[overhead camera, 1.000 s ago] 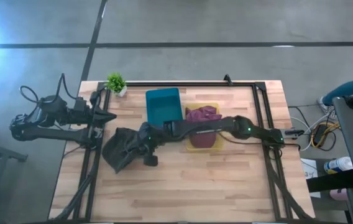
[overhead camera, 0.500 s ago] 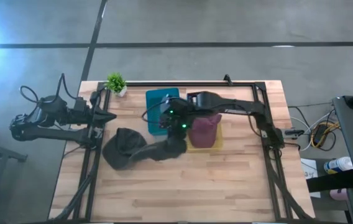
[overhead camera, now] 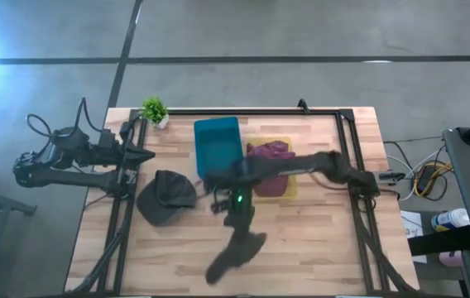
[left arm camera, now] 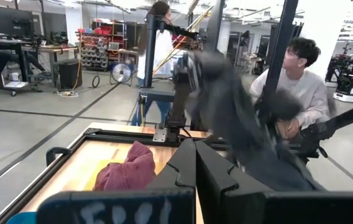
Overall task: Pick & Place hat
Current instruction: Put the top black cap into the blue bin
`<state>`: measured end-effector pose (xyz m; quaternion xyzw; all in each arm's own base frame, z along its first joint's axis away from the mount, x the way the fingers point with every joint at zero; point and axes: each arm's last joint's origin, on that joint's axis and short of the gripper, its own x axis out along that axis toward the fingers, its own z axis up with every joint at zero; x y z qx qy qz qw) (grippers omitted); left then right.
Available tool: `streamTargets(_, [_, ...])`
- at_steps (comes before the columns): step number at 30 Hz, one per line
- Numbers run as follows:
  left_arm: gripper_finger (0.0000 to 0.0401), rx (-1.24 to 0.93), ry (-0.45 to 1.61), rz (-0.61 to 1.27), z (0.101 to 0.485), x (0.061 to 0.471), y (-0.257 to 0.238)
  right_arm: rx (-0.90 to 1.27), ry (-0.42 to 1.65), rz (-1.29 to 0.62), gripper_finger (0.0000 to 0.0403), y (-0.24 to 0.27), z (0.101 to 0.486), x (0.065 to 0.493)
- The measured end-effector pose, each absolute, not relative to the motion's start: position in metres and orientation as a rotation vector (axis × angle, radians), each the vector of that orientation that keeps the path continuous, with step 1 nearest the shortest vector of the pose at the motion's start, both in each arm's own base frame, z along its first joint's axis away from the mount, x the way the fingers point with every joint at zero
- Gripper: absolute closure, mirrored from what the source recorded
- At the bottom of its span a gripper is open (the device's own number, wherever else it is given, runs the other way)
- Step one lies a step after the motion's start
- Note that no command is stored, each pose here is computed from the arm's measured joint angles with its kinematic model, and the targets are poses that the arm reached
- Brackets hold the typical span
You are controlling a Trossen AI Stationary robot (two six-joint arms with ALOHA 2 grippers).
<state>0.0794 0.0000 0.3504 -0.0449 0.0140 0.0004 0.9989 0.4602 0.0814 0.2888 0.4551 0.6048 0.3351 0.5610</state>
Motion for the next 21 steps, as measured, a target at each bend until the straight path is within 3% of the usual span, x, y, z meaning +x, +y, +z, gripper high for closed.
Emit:
streamTargets(5, [0.0401, -0.090, 0.027, 0.001, 0.350, 0.079, 0.000, 1.145, 1.571, 0.817, 0.0394, 0.098, 0.213, 0.480])
streamTargets(11, [0.0401, -0.090, 0.028, 0.001, 0.350, 0.079, 0.000, 1.179, 1.562, 0.754, 0.0392, 0.081, 0.153, 0.505])
streamTargets(21, [0.0401, -0.090, 0.027, 0.001, 0.351, 0.079, 0.000, 1.096, 1.330, 0.494, 0.0338, 0.036, 0.153, 0.535])
